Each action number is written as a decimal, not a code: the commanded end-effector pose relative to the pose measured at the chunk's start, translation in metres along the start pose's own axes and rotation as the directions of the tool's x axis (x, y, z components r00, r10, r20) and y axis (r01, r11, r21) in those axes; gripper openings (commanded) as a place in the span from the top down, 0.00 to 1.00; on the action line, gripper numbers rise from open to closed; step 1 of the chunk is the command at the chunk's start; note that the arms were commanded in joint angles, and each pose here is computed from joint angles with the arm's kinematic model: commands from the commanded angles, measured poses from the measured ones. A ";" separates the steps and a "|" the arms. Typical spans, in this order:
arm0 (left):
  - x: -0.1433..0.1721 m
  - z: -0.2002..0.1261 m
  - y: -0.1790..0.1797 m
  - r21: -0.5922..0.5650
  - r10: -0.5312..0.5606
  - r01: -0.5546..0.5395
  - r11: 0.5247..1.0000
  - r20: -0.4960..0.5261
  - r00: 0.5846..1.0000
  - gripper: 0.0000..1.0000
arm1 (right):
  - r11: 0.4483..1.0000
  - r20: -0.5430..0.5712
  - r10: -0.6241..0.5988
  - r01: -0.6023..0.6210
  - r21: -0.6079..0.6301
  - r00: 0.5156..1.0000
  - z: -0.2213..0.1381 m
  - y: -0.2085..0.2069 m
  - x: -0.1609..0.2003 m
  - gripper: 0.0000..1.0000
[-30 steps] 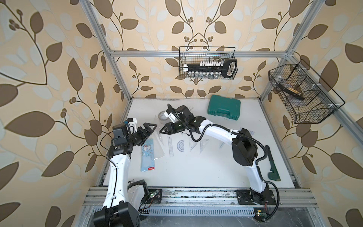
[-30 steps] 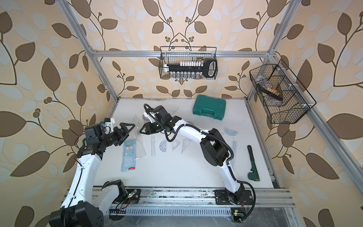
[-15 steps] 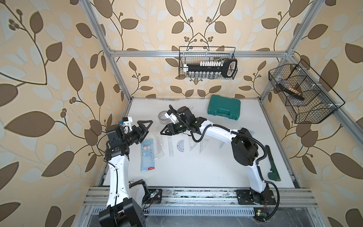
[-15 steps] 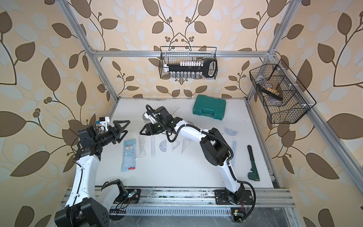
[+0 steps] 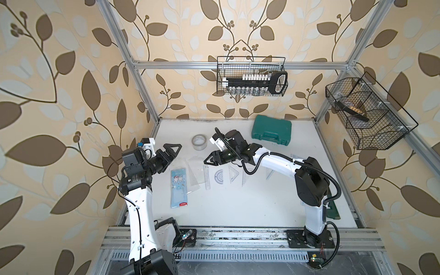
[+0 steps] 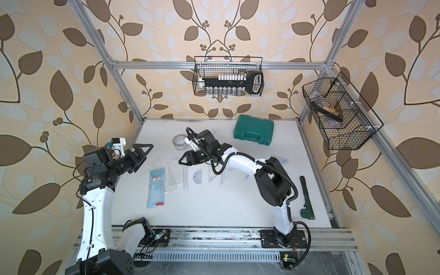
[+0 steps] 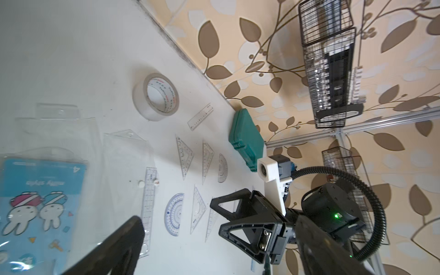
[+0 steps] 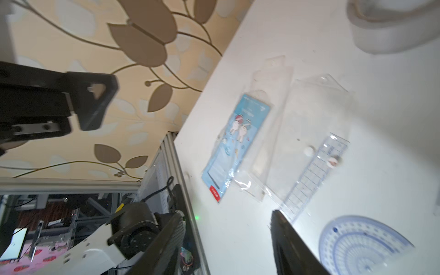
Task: Open the ruler set and take out the ruler
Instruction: Place the ruler set bag at the center of the board, then reset both arms
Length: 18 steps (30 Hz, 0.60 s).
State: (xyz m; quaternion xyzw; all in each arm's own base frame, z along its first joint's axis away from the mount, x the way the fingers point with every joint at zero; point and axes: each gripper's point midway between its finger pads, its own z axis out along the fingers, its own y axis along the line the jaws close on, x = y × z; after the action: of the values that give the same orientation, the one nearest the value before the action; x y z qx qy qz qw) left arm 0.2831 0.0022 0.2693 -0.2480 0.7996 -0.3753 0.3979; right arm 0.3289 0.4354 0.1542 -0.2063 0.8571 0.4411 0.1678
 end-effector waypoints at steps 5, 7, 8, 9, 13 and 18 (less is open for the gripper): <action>0.009 0.006 0.053 -0.175 -0.009 0.014 0.984 0.029 1.000 0.01 | 0.981 -0.017 0.031 -0.027 0.192 0.999 -0.002 -0.055 0.008 0.50; 0.010 0.006 0.065 -0.223 0.006 0.005 0.975 0.049 0.999 0.01 | 0.976 -0.006 0.032 -0.030 0.216 0.999 -0.001 -0.063 0.009 0.51; 0.011 0.007 0.069 -0.232 0.009 0.003 0.973 0.051 0.999 0.01 | 0.973 -0.004 0.030 -0.029 0.230 1.000 -0.001 -0.066 0.010 0.51; 0.013 0.009 0.071 -0.229 0.011 0.000 0.974 0.049 0.999 0.01 | 0.967 -0.001 0.031 -0.030 0.253 1.000 -0.002 -0.072 0.011 0.52; 0.014 0.012 0.071 -0.233 0.003 0.010 0.972 0.054 0.999 0.01 | 0.949 -0.007 0.032 -0.028 0.313 0.999 0.006 -0.091 0.013 0.58; 0.020 0.016 0.070 -0.245 0.015 -0.002 0.969 0.049 0.999 0.01 | 0.967 -0.035 0.065 -0.054 0.248 0.997 0.035 -0.096 0.017 0.67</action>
State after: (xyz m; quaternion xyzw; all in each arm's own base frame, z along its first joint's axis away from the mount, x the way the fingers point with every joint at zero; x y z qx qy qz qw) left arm 0.2749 0.0219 0.1951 -0.3053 0.8335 -0.2776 0.3675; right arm 0.3643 0.4020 0.0743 -0.1660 0.9147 0.3258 0.1723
